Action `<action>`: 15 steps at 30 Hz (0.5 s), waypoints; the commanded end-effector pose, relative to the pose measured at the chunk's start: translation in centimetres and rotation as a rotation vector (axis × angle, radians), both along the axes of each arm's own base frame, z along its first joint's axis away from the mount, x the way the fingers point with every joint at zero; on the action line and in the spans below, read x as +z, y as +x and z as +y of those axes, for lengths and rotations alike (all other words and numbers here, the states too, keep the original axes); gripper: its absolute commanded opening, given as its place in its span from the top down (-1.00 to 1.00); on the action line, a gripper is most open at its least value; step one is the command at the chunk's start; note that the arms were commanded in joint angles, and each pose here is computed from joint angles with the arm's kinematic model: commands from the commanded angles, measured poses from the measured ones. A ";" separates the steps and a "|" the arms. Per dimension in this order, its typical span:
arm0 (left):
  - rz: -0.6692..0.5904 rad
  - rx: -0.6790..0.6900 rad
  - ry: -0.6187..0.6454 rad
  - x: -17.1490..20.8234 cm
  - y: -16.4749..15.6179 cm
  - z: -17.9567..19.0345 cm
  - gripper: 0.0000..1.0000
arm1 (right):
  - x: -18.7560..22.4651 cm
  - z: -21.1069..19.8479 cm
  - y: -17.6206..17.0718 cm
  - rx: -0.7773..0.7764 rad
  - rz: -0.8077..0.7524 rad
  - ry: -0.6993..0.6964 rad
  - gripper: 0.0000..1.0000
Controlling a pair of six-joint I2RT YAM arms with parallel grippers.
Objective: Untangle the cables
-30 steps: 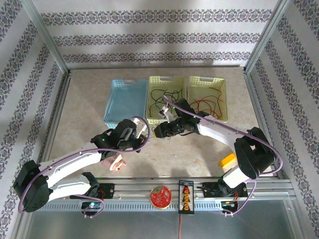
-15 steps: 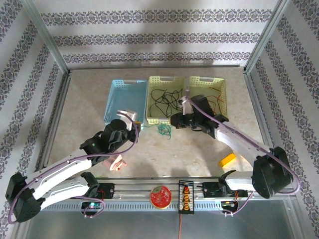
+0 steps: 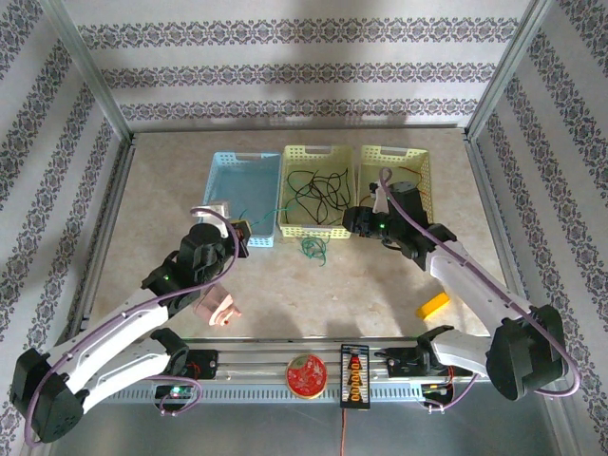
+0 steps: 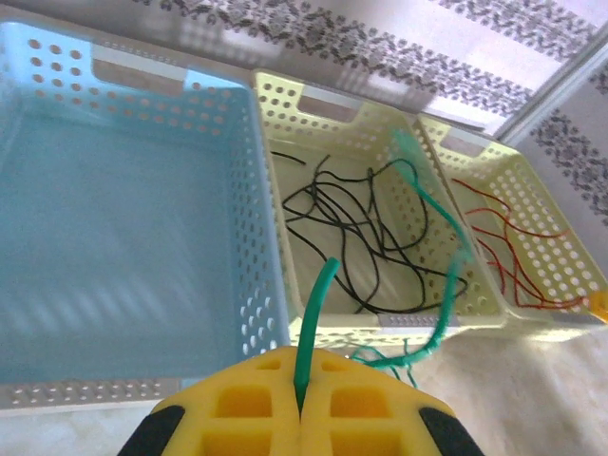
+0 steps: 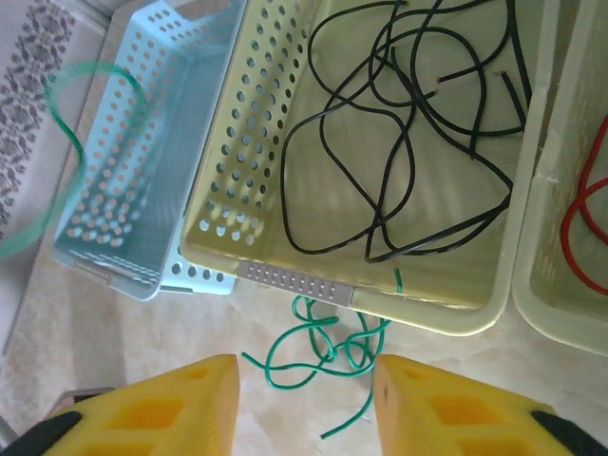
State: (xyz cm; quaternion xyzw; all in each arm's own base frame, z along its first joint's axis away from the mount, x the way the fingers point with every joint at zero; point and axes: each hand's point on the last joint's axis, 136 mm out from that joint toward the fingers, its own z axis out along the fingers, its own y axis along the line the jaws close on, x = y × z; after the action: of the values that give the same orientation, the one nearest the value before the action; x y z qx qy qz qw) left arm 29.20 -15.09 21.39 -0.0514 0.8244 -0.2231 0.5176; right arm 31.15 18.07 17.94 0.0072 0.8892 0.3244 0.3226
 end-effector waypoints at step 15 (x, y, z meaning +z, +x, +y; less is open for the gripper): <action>0.133 0.381 -0.030 -5.0 11.6 5.8 0.91 | 0.6 -0.4 -1.3 0.013 -0.012 0.012 0.05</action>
State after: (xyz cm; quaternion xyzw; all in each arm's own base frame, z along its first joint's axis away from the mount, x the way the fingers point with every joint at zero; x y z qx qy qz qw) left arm 38.44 -9.51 15.08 -0.2069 0.8495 -0.1198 0.4704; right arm 30.45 17.85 17.92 0.0072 0.8886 0.3272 0.3212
